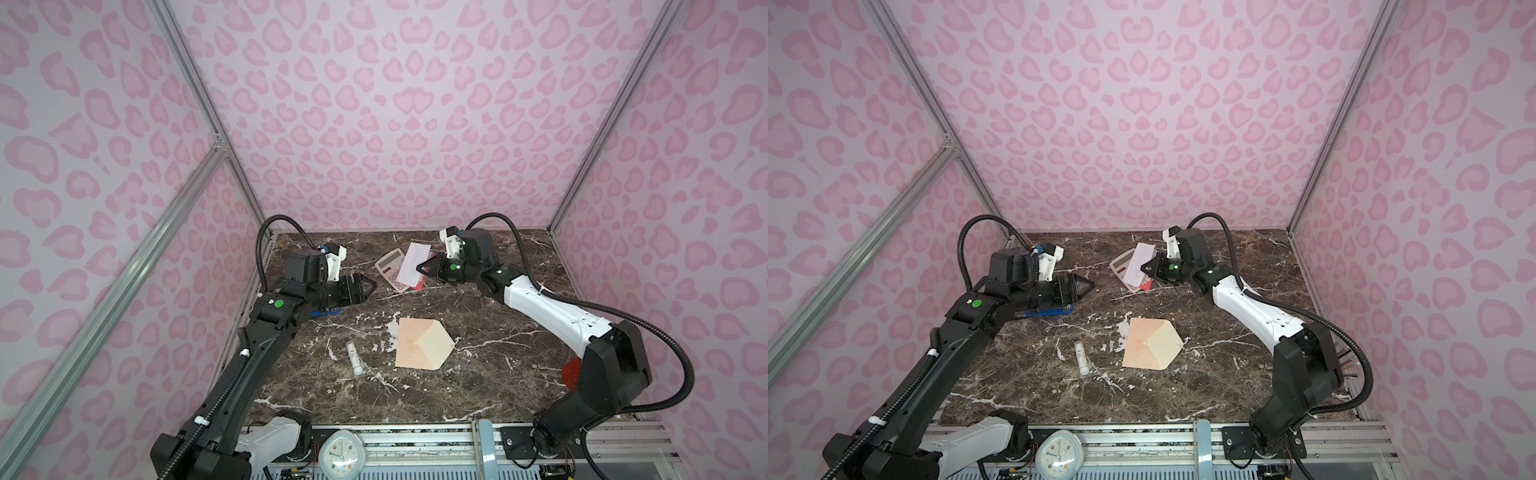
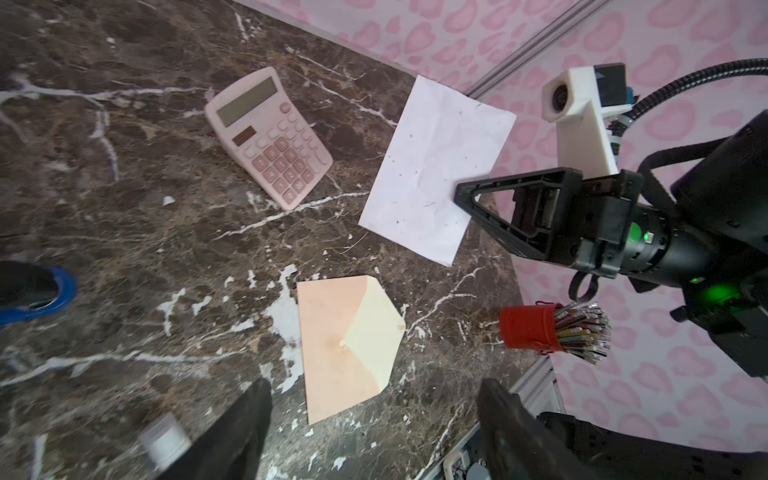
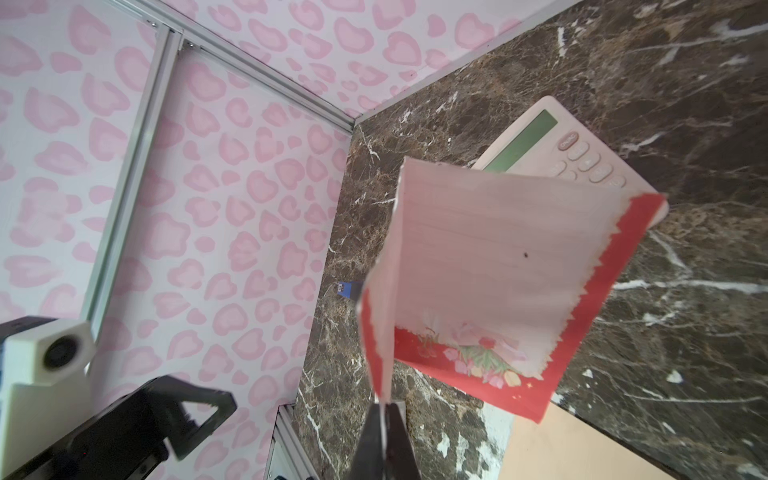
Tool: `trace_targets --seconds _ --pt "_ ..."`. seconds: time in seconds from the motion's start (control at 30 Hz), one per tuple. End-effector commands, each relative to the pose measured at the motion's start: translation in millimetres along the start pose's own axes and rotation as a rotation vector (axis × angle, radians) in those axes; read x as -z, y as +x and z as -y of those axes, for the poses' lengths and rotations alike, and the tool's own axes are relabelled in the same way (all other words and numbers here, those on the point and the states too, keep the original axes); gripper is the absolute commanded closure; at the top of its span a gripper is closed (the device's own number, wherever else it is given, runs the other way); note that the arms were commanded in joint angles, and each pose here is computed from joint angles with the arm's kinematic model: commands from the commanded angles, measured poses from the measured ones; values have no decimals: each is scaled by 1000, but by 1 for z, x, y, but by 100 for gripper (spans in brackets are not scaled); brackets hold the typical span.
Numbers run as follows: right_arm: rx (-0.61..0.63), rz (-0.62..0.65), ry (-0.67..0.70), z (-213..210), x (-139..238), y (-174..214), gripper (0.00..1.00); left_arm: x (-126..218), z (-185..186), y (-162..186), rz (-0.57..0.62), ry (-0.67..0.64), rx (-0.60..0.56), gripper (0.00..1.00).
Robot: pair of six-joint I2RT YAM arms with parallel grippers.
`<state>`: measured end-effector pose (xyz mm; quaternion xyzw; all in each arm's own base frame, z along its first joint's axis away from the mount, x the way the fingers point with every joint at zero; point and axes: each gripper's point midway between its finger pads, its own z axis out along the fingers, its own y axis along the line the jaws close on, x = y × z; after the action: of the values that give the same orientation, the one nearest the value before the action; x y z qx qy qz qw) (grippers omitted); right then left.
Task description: Place the letter into the envelope and seal it
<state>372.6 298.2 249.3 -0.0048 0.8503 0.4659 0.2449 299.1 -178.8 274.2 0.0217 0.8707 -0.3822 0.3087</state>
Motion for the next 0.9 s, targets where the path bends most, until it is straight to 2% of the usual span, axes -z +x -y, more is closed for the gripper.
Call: trace_targets --seconds 0.0,0.13,0.33,0.47,0.67,0.87 --pt "44 -111 -94 -18 14 14 100 -7 44 -29 76 253 -40 20" --pt "65 -152 -145 -34 27 19 100 -27 50 -42 79 355 8 21" --pt "78 -173 -191 -50 40 23 100 -51 47 -61 89 381 27 23" --pt "72 -167 -214 -57 45 22 100 -67 51 -65 52 435 38 25" --pt "57 -144 -235 -63 49 19 100 -81 62 -66 31 522 53 28" --pt "44 -115 -245 -63 50 16 100 -81 72 -66 18 581 47 31"
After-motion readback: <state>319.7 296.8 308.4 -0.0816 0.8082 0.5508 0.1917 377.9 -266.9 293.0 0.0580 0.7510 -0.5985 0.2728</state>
